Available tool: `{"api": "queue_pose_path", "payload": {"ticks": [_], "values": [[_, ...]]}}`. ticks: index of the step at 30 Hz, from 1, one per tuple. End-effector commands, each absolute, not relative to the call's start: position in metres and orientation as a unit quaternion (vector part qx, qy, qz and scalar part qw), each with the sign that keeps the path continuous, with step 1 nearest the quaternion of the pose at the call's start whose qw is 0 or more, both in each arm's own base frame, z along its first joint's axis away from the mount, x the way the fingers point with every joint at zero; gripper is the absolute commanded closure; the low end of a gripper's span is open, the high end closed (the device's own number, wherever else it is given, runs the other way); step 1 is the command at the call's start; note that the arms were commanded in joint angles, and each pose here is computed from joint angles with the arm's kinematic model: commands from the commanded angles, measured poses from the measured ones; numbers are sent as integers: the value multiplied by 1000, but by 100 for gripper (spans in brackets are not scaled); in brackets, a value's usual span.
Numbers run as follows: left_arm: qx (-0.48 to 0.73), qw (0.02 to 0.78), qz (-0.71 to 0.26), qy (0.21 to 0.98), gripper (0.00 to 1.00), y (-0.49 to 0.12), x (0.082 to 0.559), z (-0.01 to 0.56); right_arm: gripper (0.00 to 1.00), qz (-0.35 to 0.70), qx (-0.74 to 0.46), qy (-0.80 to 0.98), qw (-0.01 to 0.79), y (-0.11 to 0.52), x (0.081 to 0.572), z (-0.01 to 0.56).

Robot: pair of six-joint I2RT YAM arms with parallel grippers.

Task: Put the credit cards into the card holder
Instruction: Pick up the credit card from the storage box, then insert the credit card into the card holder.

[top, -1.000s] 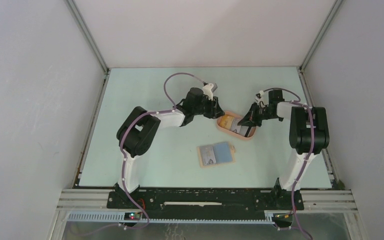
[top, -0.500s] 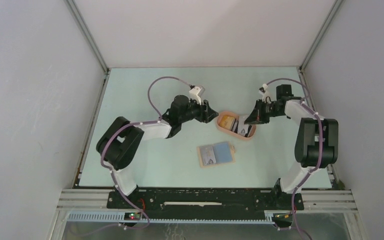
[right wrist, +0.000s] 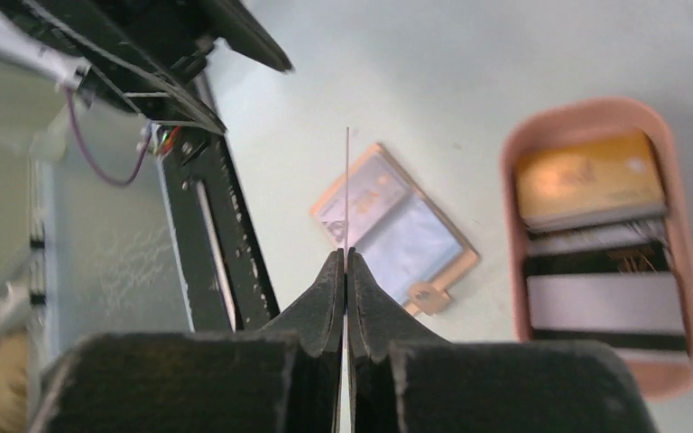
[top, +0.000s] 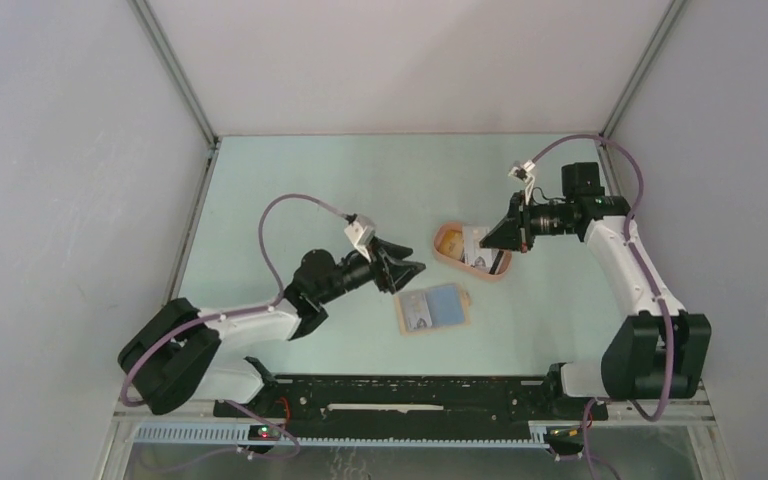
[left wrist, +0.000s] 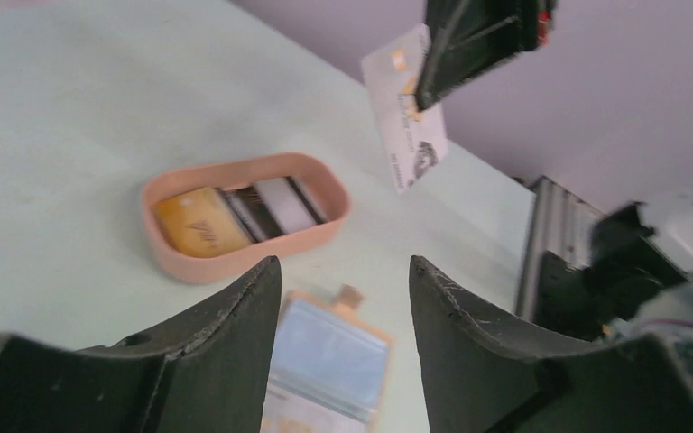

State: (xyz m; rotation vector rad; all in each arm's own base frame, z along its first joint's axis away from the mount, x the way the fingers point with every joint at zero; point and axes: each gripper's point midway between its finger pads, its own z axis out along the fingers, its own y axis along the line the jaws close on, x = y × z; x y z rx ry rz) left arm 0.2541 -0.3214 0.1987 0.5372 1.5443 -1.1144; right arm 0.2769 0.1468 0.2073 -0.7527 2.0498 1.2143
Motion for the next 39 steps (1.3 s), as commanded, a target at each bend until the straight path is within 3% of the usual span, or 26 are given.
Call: {"api": "queue_pose_path", "payload": {"ticks": [1,7,13,23,33,39], "values": [[258,592,-512,566,39,-323,204,232,98,490,-427,667,364,179,229,245],[290,620,-539,492,39,-322,150,227,100,514,-525,570,368,206,179,254],[306,611,-550,480,41,-339,136,224,100,530,-570,517,355,218,153,247],[292,599,-572,478,49,-353,136,235,100,542,-567,530,323,228,154,236],[267,609,-582,468,66,-356,141,255,100,541,-552,560,299,234,163,227],[253,611,-582,474,83,-354,145,256,100,543,-544,568,295,235,165,228]]}}
